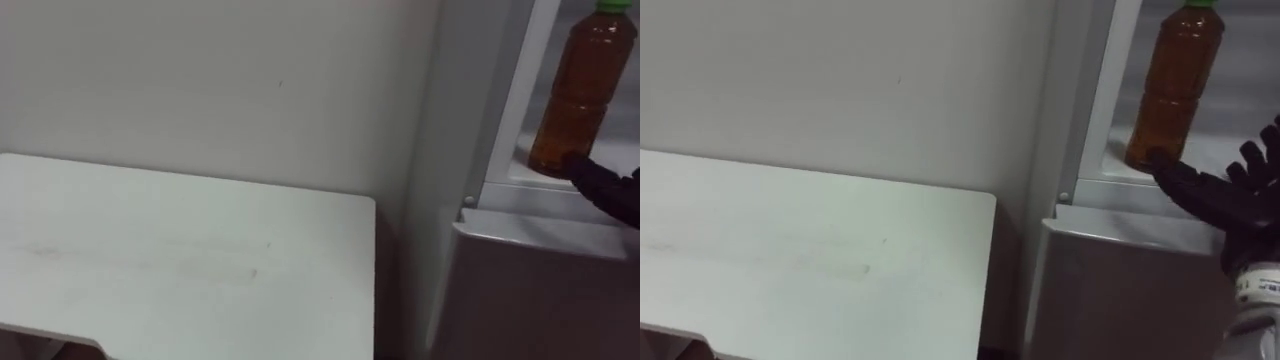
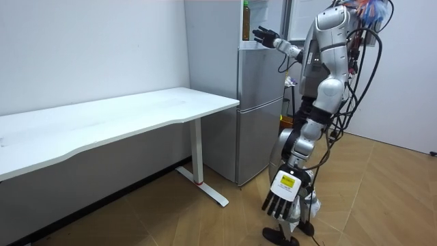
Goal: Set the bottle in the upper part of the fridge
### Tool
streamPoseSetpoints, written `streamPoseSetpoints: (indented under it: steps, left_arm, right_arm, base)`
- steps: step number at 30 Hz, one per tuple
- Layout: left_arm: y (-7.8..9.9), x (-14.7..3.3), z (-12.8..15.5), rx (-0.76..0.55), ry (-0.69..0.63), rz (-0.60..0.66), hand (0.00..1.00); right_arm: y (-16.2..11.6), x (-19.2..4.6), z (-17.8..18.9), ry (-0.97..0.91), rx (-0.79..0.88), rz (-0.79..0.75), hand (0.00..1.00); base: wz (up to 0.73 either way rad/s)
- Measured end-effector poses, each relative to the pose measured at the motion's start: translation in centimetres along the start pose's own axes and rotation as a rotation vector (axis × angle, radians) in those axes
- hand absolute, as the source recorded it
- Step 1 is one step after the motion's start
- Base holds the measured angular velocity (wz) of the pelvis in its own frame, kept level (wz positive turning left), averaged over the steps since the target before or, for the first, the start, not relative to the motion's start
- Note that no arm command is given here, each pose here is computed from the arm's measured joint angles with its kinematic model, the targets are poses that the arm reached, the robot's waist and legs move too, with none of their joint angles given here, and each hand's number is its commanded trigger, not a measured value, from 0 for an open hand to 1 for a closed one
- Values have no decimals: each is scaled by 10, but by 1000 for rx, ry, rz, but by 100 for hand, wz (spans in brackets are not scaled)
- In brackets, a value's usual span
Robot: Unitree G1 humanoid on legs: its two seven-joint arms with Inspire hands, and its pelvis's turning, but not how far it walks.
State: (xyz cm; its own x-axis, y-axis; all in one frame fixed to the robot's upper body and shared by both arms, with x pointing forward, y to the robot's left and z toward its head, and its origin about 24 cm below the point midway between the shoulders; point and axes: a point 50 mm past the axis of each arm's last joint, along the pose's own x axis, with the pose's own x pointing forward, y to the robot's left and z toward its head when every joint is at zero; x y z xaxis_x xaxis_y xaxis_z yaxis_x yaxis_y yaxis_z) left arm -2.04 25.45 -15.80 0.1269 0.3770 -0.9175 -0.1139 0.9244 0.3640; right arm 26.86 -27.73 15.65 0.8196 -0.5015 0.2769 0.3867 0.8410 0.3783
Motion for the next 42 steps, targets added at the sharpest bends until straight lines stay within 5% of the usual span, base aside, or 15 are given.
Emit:
streamPoseSetpoints:
  steps: [12, 23, 30, 42]
  left_arm:
    - [-10, -1, -3, -12, -6, -24, 0]
    - [-22, 0, 9, -41, -39, -59, 0]
    - [-26, 0, 12, -70, -38, -58, 0]
    - [-21, 2, 27, -111, -123, -57, 0]
  right_arm:
    - [-11, -32, -13, -13, 107, -37, 0]
    - [-46, -69, -39, 2, -60, -176, 0]
    - [-106, -140, -116, 492, -234, -462, 0]
    - [-137, -174, -137, 634, -366, -614, 0]
  base:
    - [-7]
    - [-9]
    - [-15]
    - [-1]
